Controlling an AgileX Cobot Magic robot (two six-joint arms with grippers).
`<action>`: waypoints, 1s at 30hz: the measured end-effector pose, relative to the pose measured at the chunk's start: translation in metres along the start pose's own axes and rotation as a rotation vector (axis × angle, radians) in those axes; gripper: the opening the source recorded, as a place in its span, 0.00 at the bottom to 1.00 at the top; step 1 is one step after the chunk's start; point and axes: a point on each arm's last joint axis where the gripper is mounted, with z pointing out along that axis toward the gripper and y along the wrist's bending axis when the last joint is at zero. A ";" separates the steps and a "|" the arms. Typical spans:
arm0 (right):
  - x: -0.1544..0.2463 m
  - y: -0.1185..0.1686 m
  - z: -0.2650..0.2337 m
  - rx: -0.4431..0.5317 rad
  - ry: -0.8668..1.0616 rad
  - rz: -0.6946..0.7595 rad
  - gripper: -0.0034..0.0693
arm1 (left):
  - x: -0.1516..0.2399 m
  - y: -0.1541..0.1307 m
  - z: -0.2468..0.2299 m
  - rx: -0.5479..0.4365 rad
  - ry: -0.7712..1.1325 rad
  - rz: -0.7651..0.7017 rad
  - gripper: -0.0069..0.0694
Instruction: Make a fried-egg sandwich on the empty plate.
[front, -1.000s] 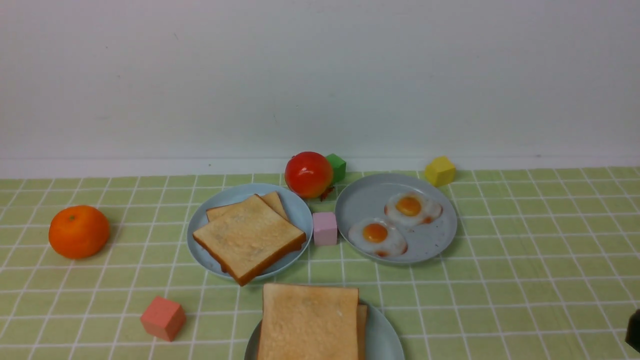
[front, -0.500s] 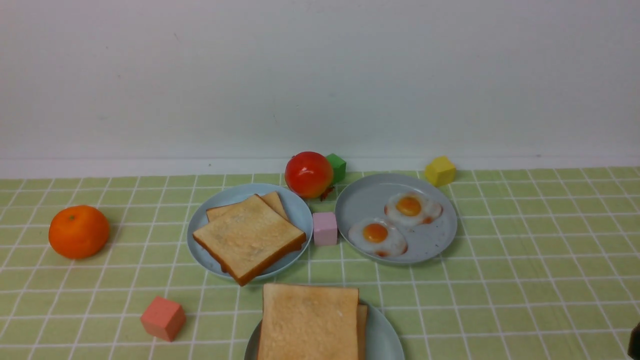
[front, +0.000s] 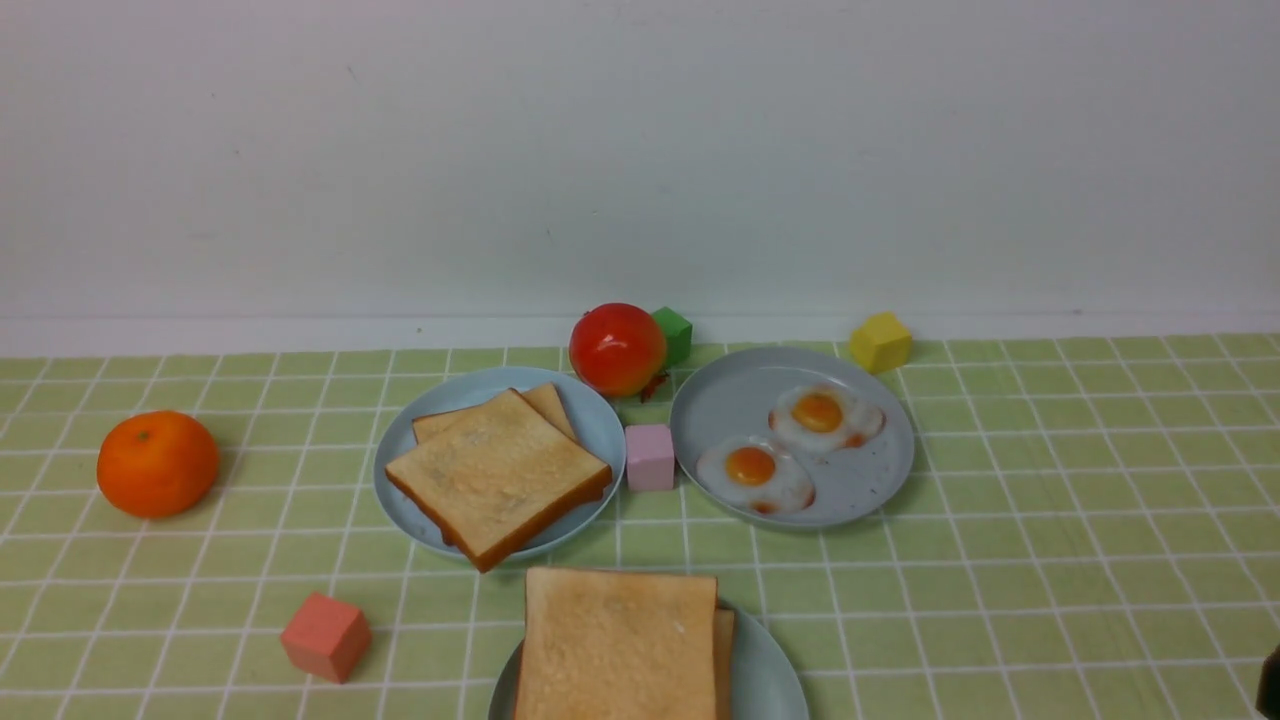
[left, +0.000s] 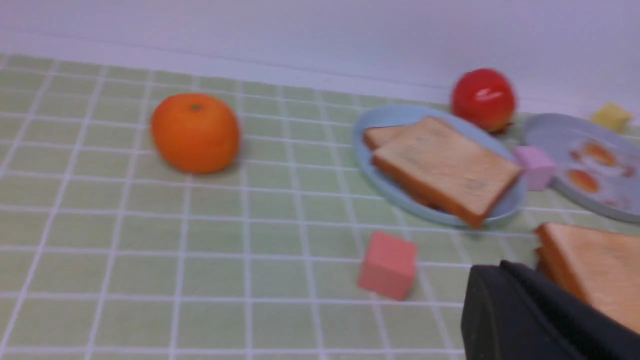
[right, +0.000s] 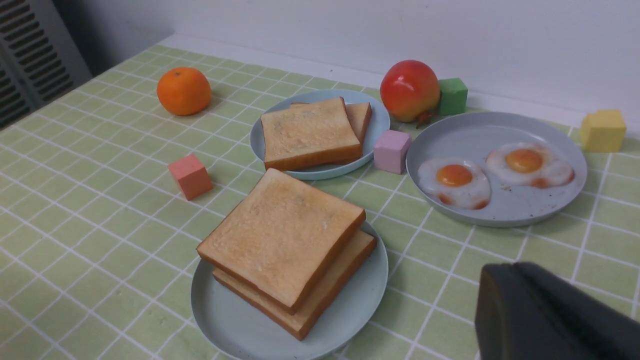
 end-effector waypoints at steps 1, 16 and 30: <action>0.000 0.000 0.000 0.000 0.000 0.000 0.08 | 0.010 0.003 0.005 -0.029 0.019 -0.003 0.07; 0.000 0.000 0.000 0.000 0.000 0.001 0.10 | 0.040 0.014 0.021 -0.093 0.015 0.000 0.08; 0.007 -0.001 0.003 0.004 0.012 0.004 0.10 | 0.040 0.014 0.021 -0.094 0.015 0.001 0.09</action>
